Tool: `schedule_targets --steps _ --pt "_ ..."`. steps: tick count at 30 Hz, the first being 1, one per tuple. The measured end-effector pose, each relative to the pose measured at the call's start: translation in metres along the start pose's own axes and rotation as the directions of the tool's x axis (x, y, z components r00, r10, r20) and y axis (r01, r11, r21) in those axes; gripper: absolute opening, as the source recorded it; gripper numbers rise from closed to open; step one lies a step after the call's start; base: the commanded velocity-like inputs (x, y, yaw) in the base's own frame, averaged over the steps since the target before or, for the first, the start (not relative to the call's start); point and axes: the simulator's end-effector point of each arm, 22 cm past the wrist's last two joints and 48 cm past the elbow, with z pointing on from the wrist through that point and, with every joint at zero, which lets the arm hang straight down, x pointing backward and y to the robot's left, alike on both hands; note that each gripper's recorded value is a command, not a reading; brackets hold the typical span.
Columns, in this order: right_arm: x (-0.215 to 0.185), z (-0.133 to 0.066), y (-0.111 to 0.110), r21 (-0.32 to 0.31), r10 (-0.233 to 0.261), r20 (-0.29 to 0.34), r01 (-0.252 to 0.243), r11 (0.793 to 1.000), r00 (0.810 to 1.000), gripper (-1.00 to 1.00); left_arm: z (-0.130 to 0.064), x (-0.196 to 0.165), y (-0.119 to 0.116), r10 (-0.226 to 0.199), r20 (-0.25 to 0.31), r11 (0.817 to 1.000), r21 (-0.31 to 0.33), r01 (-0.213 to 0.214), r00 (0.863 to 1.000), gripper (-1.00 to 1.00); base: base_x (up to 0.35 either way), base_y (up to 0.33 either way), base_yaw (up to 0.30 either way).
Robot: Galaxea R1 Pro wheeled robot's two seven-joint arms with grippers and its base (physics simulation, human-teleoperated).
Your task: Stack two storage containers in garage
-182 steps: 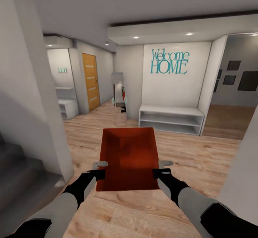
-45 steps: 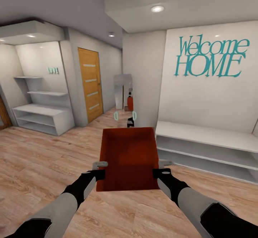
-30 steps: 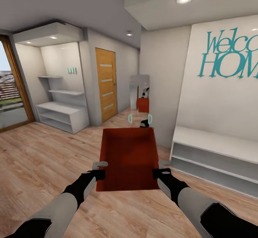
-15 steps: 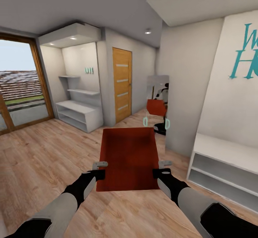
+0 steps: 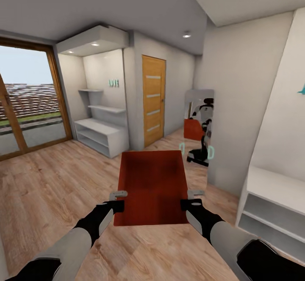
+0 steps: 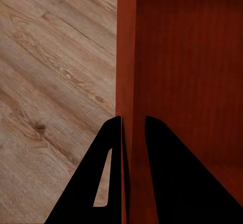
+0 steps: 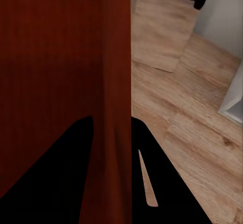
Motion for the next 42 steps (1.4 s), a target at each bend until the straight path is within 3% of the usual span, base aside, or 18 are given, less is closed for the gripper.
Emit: schedule_targets --steps 14,42 --pt "0.0 0.0 0.0001 0.0 0.0 0.0 0.0 1.0 1.0 -1.0 0.0 -0.0001 0.0001 0.0 0.0 1.0 0.0 0.0 1.0 -1.0 0.324 0.0 0.012" --pt "0.0001 0.0 0.0 0.0 0.0 0.0 0.0 1.0 1.0 -1.0 0.0 -0.0001 0.0 0.0 0.0 1.0 0.0 0.0 1.0 -1.0 0.324 0.0 0.224"
